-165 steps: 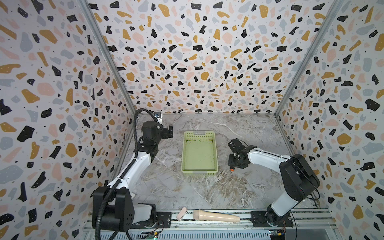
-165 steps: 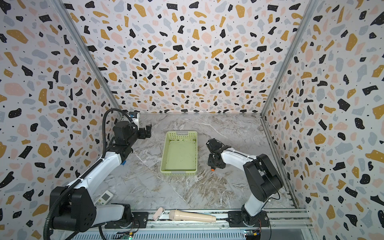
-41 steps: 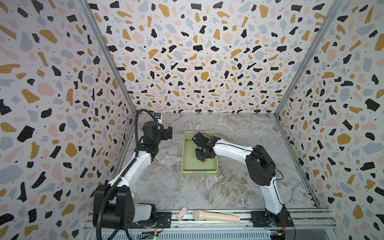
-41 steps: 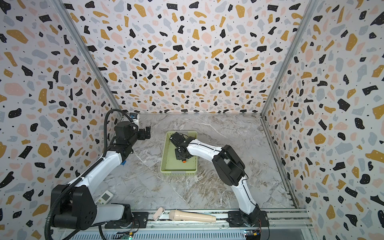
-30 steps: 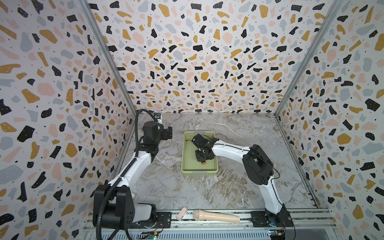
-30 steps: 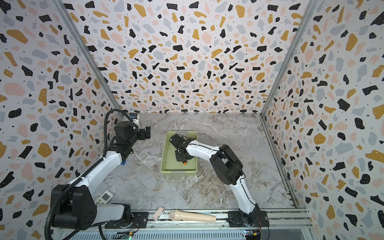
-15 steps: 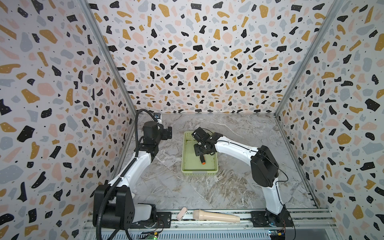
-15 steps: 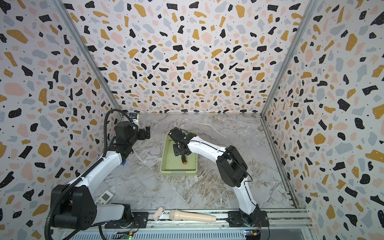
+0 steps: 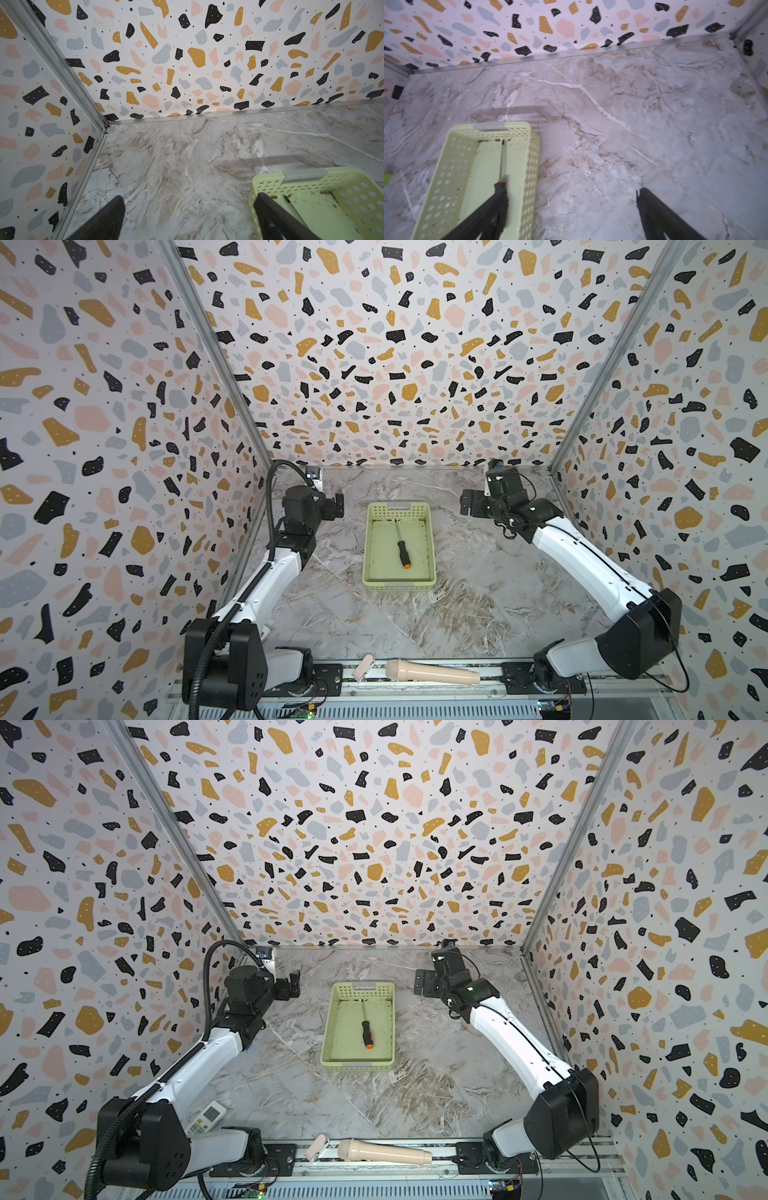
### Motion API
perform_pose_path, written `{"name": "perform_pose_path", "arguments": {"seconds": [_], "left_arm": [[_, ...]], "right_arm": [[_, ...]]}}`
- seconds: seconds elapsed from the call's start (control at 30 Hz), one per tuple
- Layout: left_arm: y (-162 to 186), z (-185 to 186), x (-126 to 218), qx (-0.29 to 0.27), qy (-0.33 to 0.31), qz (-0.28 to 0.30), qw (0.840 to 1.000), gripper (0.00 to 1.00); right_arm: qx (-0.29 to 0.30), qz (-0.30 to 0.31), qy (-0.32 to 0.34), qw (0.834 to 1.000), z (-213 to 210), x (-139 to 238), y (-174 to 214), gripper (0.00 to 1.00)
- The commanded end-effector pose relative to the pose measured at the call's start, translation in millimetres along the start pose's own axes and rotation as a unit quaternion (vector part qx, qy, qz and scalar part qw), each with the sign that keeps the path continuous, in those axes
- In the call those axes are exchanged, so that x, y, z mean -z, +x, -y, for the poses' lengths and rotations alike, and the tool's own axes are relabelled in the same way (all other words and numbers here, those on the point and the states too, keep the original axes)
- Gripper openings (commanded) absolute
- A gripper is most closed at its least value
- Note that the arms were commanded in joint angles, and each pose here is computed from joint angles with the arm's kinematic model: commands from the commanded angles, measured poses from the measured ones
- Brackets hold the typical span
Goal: Put the screwdriver in the bin
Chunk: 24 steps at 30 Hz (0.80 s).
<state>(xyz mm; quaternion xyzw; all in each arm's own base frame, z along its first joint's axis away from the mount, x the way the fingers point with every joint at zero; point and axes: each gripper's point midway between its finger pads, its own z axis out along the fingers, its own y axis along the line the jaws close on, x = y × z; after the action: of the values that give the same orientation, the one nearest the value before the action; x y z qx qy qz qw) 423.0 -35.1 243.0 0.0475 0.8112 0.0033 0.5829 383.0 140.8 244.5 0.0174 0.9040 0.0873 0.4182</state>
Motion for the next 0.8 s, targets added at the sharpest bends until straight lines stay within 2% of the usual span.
{"name": "perform_pose_path", "arguments": {"seconds": [0.0,0.07,0.17,0.3,0.43,0.5,0.63,0.77], "left_arm": [[0.2,1.7,-2.8,-0.013,0.0,0.012,1.0,1.0],[7.2,-0.1,-5.3,-0.015,-0.006,0.003,1.0,1.0],[19.4,0.8,-8.1,-0.011,-0.005,-0.008,1.0,1.0],[27.3,-1.8,-5.5,0.025,-0.014,0.012,1.0,0.99],[39.4,-13.2,9.5,0.042,-0.047,0.073,0.995,1.0],[48.6,-24.2,17.7,0.042,-0.08,0.09,0.992,1.0],[66.8,-36.9,21.9,0.046,-0.119,0.074,0.989,0.99],[65.7,-48.9,42.3,0.044,-0.154,0.136,0.978,1.0]], "right_arm": [[-0.016,0.035,0.029,0.999,38.4,3.3,-4.0,0.99],[-0.045,0.048,0.065,0.996,71.6,0.8,2.3,0.99],[-0.047,0.088,0.092,0.991,108.5,-5.4,11.1,0.99],[0.006,0.141,0.135,0.981,136.8,-12.8,22.9,0.99],[0.046,0.19,0.171,0.966,153.5,-16.9,33.3,0.99],[0.058,0.196,0.17,0.964,155.5,-21.2,36.8,0.99],[0.1,0.178,0.137,0.969,149.9,-39.3,46.6,0.99],[0.118,0.178,0.088,0.973,139.4,-54.4,52.9,0.99]]}}
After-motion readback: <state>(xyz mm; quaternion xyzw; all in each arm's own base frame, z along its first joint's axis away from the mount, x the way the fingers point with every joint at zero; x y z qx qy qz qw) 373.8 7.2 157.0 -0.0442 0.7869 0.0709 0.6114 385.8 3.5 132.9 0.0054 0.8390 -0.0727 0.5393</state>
